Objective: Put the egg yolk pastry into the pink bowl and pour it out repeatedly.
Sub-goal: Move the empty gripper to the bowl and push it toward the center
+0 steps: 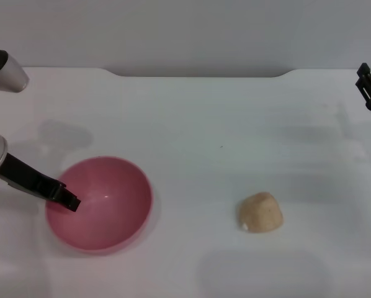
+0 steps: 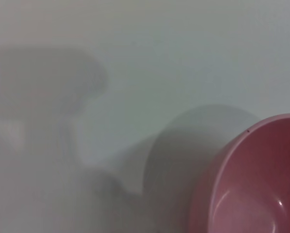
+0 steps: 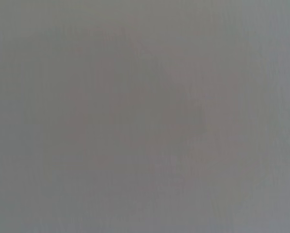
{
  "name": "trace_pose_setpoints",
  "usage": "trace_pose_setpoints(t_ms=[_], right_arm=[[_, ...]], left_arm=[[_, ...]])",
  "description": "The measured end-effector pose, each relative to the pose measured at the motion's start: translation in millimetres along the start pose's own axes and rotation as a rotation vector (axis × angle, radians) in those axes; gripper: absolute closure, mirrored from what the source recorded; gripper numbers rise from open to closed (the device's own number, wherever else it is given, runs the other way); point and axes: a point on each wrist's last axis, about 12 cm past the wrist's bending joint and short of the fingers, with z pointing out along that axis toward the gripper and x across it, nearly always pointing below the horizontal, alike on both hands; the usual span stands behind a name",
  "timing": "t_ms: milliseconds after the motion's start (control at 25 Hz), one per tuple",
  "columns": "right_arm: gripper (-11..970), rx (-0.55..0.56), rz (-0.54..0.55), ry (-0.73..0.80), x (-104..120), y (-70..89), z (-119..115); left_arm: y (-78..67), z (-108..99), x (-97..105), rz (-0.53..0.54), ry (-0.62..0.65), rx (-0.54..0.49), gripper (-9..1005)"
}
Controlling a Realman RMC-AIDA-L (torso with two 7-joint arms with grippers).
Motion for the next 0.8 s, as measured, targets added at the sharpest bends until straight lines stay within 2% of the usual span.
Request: trace_pose_setpoints(t_ms=[80, 600, 680, 800], right_arm=[[323, 0.0, 0.0, 0.0, 0, 0.0, 0], [324, -0.013, 0.015, -0.017, -6, 3.2, 8], [324, -0.001, 0.065, -0.014, -7, 2.3, 11], [324, 0.047, 0.235, 0.061, -7, -3.4, 25]], left_arm=[[-0.1, 0, 0, 0.003, 0.0, -0.001, 671], [1.9, 0, -2, 0.002, -0.013, -0.013, 933], [2.4, 0, -2, 0.0, -0.02, -0.016, 966], [3.3, -2, -5, -0.001, -0.048, -0.023, 998]])
